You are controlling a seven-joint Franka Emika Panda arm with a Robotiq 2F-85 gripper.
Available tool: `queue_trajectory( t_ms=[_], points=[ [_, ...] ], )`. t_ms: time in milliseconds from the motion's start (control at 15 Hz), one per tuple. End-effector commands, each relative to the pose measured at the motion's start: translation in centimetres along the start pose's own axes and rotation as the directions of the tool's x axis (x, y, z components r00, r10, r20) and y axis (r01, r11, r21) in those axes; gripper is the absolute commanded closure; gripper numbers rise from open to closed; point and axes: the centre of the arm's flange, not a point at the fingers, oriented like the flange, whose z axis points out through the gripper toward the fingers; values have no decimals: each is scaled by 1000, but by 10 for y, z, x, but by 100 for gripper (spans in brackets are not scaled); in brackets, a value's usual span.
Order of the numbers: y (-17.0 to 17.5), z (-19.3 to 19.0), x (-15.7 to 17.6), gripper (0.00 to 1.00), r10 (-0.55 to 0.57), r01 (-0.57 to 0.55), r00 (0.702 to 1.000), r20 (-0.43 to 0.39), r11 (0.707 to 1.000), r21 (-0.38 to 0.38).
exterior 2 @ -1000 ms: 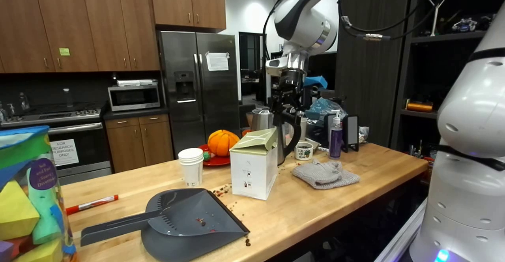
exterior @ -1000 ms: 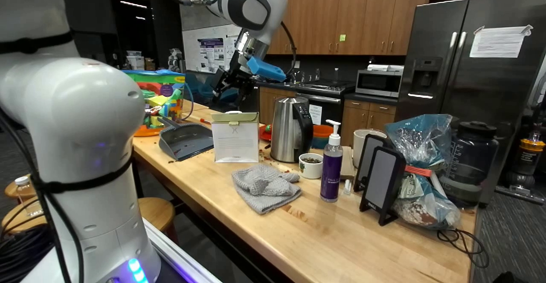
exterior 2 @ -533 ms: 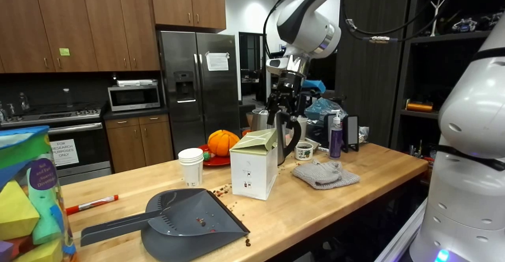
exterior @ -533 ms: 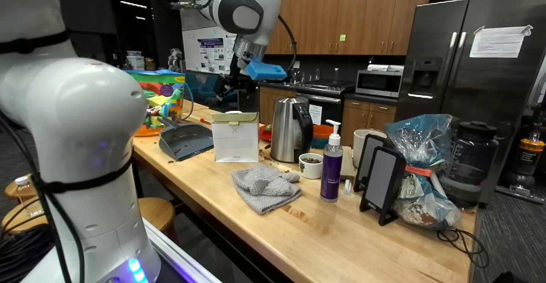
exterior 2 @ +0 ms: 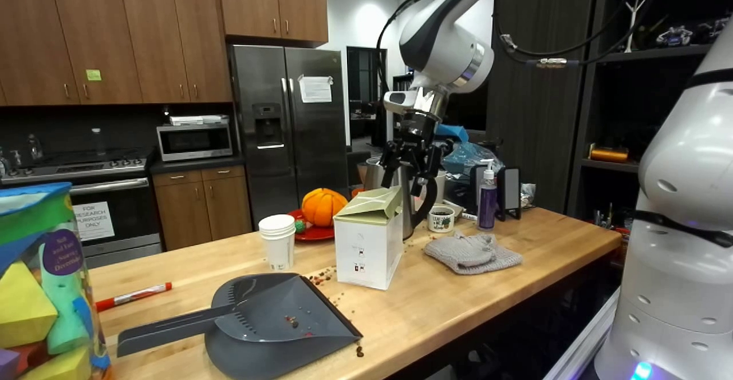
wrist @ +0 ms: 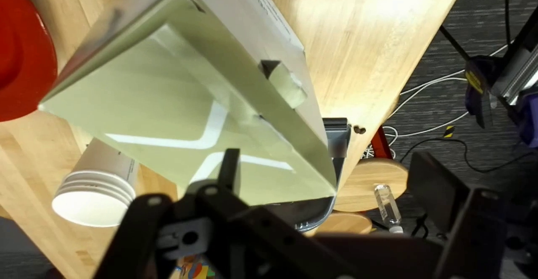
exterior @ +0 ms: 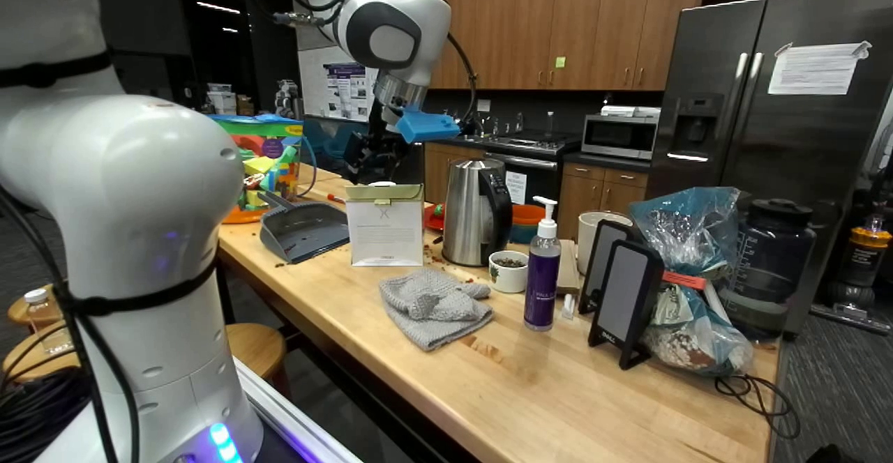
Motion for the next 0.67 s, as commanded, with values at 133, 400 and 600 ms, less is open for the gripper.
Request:
queue_trajectory(
  t_ms=[133,400,600],
  points=[
    [2,14,-2,0,-25,23,999,-20,997,-79],
    [5,22,-5,0,-16,15,1000,-10,993,-117],
    [6,27,-6,0,-9,8,1000,-4,991,-133]
  ],
)
